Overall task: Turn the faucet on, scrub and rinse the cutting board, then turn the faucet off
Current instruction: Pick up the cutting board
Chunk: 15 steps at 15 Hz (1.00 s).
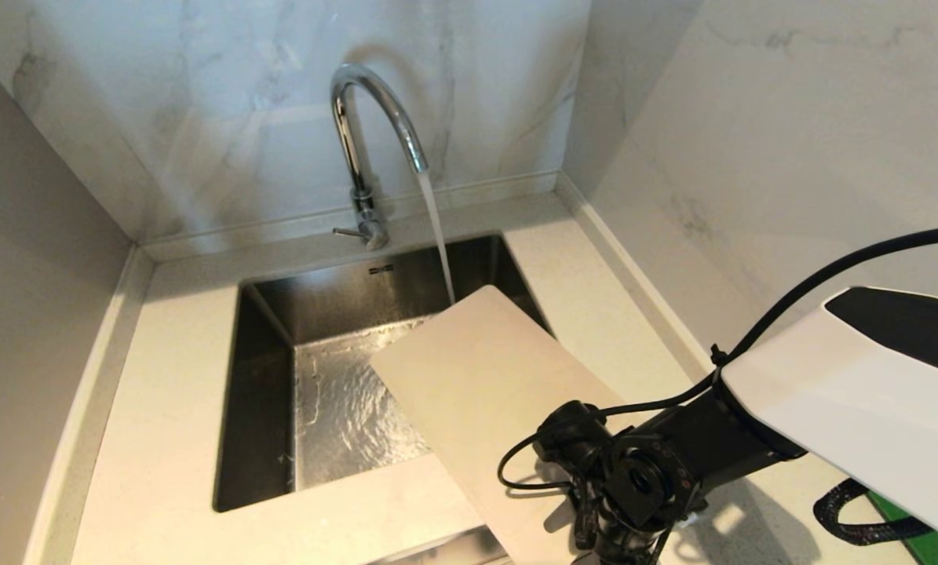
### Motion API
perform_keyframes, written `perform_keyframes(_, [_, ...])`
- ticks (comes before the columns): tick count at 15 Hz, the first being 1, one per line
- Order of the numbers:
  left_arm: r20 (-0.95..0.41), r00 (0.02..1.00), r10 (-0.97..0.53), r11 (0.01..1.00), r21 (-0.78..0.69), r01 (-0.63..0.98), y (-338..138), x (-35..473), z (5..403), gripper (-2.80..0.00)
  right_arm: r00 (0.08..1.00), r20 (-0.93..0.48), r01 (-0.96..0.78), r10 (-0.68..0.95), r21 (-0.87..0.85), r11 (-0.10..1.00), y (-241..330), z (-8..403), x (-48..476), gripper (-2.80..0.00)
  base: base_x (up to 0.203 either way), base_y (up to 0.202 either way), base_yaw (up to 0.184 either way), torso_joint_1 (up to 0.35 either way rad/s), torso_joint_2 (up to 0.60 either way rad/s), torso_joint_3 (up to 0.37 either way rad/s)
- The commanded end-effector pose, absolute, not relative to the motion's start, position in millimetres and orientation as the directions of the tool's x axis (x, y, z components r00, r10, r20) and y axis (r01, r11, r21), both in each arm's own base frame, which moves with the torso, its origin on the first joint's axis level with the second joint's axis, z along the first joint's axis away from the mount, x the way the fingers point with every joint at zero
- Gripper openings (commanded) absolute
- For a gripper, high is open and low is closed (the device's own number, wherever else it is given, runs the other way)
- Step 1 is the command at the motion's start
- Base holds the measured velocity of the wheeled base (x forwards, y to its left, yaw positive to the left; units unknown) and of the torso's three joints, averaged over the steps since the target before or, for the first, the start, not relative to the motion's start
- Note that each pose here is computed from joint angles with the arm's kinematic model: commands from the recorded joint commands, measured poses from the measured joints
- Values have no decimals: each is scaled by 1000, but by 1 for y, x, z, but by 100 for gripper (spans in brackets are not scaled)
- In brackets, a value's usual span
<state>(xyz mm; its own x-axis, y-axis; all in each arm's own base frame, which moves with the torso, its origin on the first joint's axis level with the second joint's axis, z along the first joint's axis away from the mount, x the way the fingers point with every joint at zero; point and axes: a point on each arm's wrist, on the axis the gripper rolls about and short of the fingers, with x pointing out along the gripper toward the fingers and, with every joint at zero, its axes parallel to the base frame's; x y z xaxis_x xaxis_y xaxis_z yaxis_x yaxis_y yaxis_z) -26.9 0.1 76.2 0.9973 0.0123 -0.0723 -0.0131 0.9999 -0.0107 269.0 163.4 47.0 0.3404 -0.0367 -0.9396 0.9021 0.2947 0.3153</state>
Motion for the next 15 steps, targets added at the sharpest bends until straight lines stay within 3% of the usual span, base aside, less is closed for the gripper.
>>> perform_keyframes(1, [-72,997,14,1000,-11,-15,0,-27,76,-280,321,-947,909,-20,302,289,164,42,269,0,0,0,0,0,0,0])
perform_keyframes(15, [-72,997,14,1000,-11,-14,0,-27,76,-280,250,-968,922,-20,232,311,156,37,254,0,0,0,0,0,0,0])
